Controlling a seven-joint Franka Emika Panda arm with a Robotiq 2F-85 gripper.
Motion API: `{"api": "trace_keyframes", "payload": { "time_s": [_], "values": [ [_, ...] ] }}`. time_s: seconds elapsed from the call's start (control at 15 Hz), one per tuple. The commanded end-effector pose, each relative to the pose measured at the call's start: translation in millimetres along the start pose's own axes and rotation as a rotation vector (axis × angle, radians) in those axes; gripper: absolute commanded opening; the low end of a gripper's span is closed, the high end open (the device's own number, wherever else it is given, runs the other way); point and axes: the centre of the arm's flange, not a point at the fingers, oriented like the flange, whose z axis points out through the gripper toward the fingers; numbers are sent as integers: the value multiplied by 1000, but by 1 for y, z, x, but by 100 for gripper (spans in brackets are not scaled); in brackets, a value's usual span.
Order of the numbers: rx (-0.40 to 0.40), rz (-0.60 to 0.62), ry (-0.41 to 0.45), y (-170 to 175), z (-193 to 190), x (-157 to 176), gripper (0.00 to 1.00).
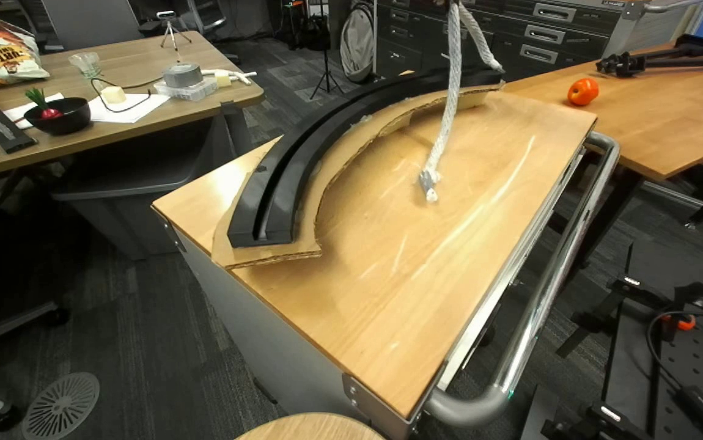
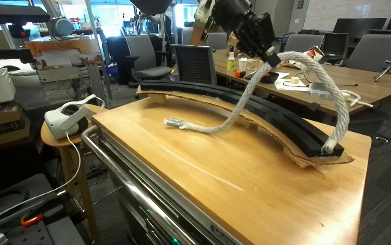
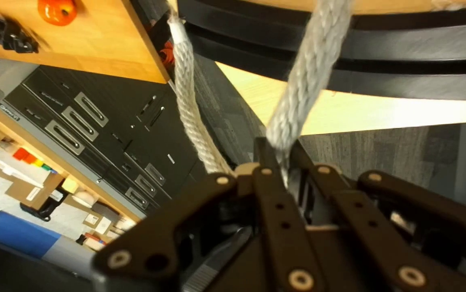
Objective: Put the white rope on the cardboard
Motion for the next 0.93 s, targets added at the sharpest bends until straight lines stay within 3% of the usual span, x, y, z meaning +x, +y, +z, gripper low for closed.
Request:
{"api": "trace_keyframes", "payload": {
  "time_s": [0.0,0.33,0.53,0.87],
  "values": [
    [97,-43,-69,-15,-14,18,3],
    [204,-76,-255,-31,-6,29,3],
    [229,-69,-379,-39,10,37,3],
    [214,-26,-507,-44,18,49,3]
  ]
}}
